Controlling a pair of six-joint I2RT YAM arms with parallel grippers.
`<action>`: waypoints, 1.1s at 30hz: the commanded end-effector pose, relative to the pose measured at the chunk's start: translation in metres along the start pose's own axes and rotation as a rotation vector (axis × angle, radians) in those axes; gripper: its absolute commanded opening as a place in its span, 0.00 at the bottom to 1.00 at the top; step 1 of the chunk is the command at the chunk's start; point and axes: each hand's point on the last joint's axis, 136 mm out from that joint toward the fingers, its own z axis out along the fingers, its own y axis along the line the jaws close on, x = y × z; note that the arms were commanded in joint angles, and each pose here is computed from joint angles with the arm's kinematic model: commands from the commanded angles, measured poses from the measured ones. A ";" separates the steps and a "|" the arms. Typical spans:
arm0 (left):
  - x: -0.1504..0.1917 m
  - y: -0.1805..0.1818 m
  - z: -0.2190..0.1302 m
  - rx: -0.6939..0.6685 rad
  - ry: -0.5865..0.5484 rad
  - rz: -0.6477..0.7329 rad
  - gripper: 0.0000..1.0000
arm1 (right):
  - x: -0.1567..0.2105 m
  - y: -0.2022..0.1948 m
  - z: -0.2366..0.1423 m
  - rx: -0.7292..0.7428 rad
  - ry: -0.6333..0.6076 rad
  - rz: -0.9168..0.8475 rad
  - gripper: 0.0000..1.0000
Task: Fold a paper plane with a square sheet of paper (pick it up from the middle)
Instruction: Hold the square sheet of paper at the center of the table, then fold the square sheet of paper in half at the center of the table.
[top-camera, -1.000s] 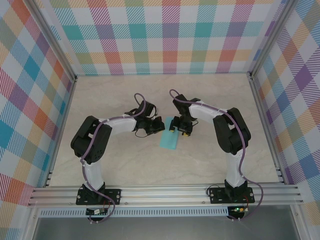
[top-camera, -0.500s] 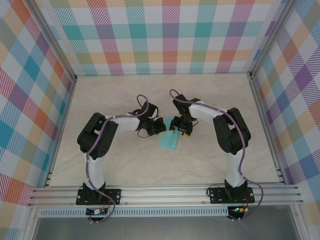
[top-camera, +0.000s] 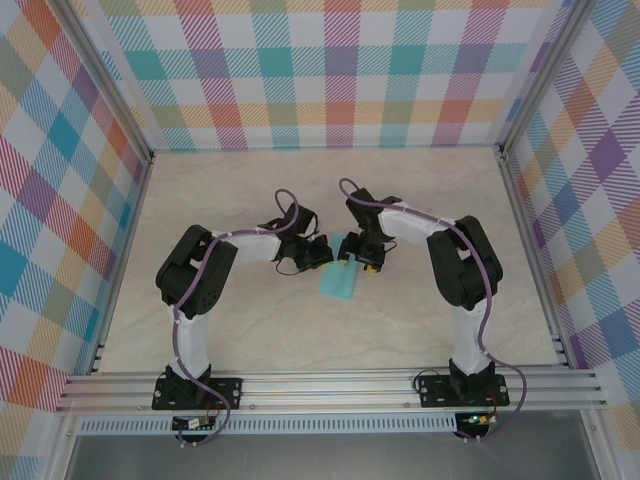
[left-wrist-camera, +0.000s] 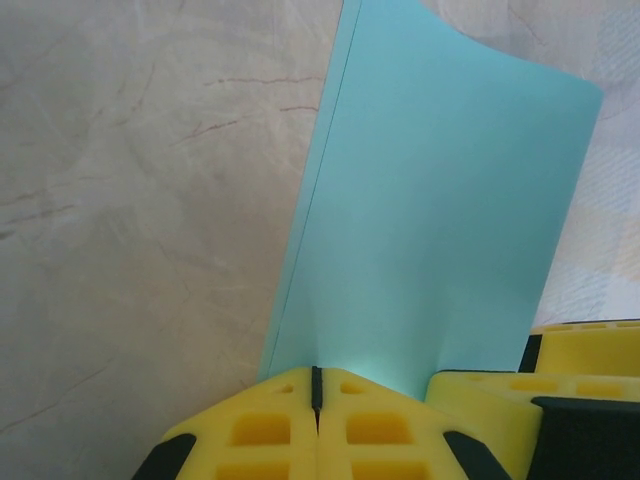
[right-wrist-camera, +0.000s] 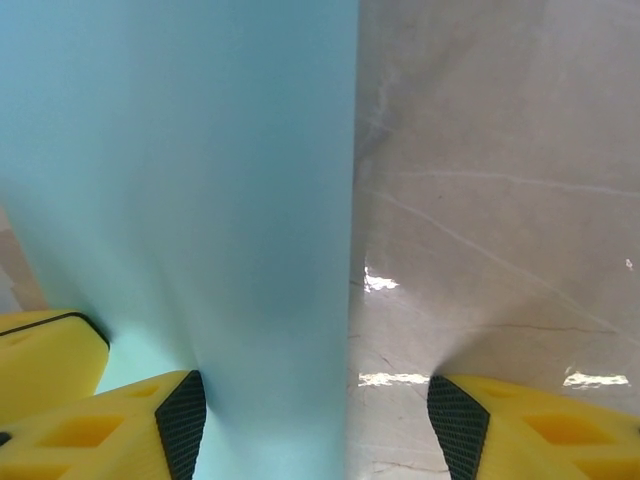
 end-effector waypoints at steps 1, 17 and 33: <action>0.022 0.033 0.010 -0.127 0.037 -0.026 0.00 | -0.001 -0.030 -0.001 0.067 -0.004 0.026 0.67; 0.021 0.030 0.011 -0.116 0.041 -0.007 0.00 | 0.011 0.027 -0.049 -0.468 -0.034 -0.002 0.28; 0.023 0.032 0.013 -0.122 0.054 -0.006 0.00 | 0.013 0.042 -0.037 -0.594 0.030 0.017 0.20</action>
